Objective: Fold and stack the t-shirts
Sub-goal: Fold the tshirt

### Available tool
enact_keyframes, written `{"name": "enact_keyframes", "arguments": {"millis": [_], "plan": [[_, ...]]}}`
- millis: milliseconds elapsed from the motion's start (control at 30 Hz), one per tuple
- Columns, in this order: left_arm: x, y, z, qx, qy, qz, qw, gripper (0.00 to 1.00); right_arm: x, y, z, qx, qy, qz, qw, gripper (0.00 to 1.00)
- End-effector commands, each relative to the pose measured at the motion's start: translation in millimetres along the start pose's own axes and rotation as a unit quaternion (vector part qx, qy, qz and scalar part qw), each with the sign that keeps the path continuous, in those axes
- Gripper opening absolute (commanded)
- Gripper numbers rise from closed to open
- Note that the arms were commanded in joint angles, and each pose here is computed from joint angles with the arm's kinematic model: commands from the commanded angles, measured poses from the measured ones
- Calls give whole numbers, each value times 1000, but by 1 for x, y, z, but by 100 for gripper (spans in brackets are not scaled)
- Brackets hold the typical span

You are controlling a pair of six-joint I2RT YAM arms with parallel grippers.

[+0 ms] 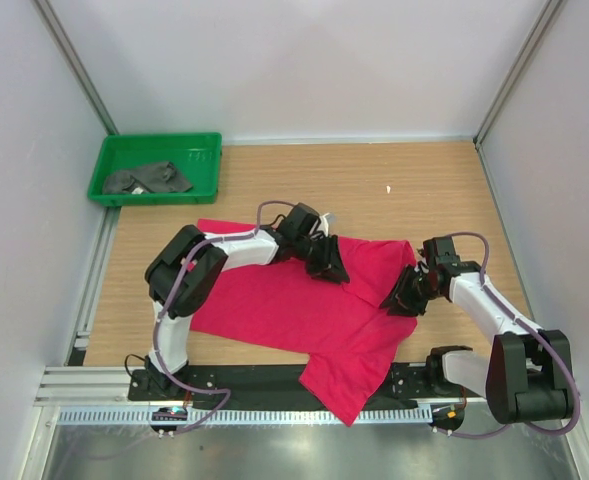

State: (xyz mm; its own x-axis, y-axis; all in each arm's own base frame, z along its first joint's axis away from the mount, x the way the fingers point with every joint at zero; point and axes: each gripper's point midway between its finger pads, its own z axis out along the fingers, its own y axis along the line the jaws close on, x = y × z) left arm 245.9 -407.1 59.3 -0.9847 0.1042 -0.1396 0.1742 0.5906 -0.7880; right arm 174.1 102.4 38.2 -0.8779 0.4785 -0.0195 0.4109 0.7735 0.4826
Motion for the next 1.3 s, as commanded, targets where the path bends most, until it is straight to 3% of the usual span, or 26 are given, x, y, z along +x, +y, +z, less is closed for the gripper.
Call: {"name": "enact_keyframes", "arguments": {"millis": [0, 333, 533, 967, 1133, 1267], "plan": [[-16, -15, 4, 14, -18, 7, 1000, 37, -10, 2, 3, -4, -20, 5, 1000, 34], [-5, -11, 15, -9, -4, -8, 1000, 33, -16, 6, 6, -6, -15, 1, 1000, 31], [-1, -3, 18, -23, 3, -16, 1000, 40, -16, 5, 10, -4, -14, 1, 1000, 31], [2, 9, 27, -44, 18, -31, 998, 40, -21, 3, 15, 4, -12, 1, 1000, 30], [-4, 8, 29, -47, 17, -25, 998, 24, -25, 6, 14, 1, -14, -2, 1000, 22], [-6, 7, 28, -50, 18, -21, 998, 18, -27, 8, 14, 2, -12, -6, 1000, 16]]}}
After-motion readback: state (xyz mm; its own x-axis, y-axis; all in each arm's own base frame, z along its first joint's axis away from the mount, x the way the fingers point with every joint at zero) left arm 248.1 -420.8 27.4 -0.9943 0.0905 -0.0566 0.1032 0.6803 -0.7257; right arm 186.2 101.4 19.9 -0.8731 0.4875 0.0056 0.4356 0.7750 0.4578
